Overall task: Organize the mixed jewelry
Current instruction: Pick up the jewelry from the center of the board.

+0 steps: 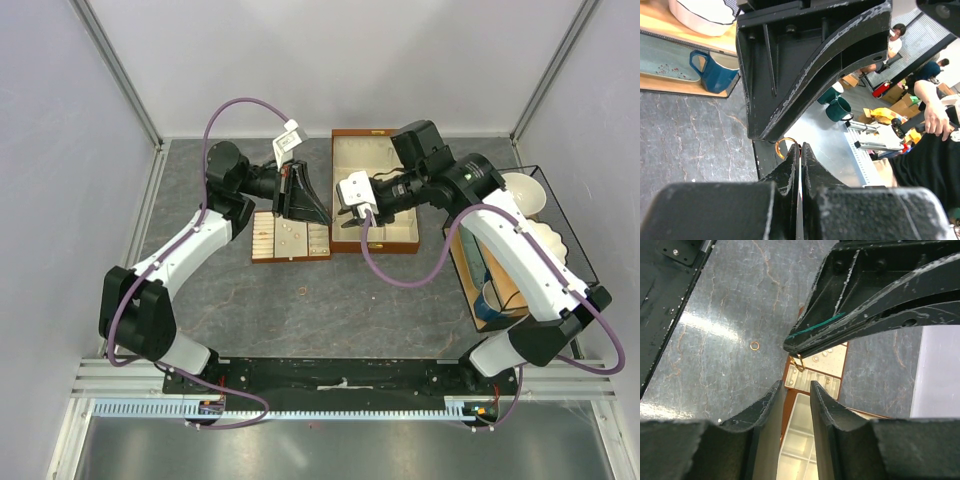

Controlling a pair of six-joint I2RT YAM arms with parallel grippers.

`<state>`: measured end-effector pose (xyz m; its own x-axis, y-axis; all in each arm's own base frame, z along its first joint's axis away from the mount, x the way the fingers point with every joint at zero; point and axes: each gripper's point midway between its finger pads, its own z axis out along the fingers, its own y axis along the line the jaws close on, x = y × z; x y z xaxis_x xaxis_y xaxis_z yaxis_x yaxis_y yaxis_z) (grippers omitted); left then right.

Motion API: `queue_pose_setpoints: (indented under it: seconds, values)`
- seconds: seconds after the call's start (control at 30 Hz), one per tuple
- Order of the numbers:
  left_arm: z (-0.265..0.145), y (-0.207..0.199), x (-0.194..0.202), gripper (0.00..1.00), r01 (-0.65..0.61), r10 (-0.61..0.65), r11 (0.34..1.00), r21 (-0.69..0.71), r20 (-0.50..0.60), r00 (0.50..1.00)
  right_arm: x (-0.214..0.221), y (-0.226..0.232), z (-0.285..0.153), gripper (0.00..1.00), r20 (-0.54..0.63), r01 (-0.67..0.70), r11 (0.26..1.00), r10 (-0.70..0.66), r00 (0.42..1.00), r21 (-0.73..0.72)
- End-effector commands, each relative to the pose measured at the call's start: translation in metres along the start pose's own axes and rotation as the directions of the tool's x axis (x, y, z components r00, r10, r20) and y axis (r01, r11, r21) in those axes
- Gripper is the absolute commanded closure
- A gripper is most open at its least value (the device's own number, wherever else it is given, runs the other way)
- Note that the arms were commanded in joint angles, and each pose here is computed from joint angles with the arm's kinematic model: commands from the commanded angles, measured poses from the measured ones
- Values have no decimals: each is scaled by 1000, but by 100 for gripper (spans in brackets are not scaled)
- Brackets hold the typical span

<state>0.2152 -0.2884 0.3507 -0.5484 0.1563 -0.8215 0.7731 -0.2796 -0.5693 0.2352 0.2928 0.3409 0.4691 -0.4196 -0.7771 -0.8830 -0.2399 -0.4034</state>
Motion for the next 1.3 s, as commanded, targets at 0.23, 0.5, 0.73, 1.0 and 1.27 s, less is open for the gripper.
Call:
queue_pose_setpoints:
  seconds: [0.23,0.5,0.73,1.0,1.27]
  values:
    - [-16,-38,53,96,-17,76,981,193,-303,950,-19,0,1,64,67,61,997,-58,996,-37]
    - [-16,-34,60,95,-32,89,982,185,-308,947,-25,-2,5,65,75,66,996,-62,995,-54]
    - [-16,-22,59,95,-46,88,990,134,-324,942,-18,14,6,65,40,58,994,-55,998,-88]
    - [-17,-24,60,95,-60,94,992,112,-327,940,-5,28,-1,65,-32,64,991,-69,997,-120]
    - [-18,-24,65,94,-61,95,992,112,-327,940,-2,29,-4,63,-60,49,989,-58,997,-137]
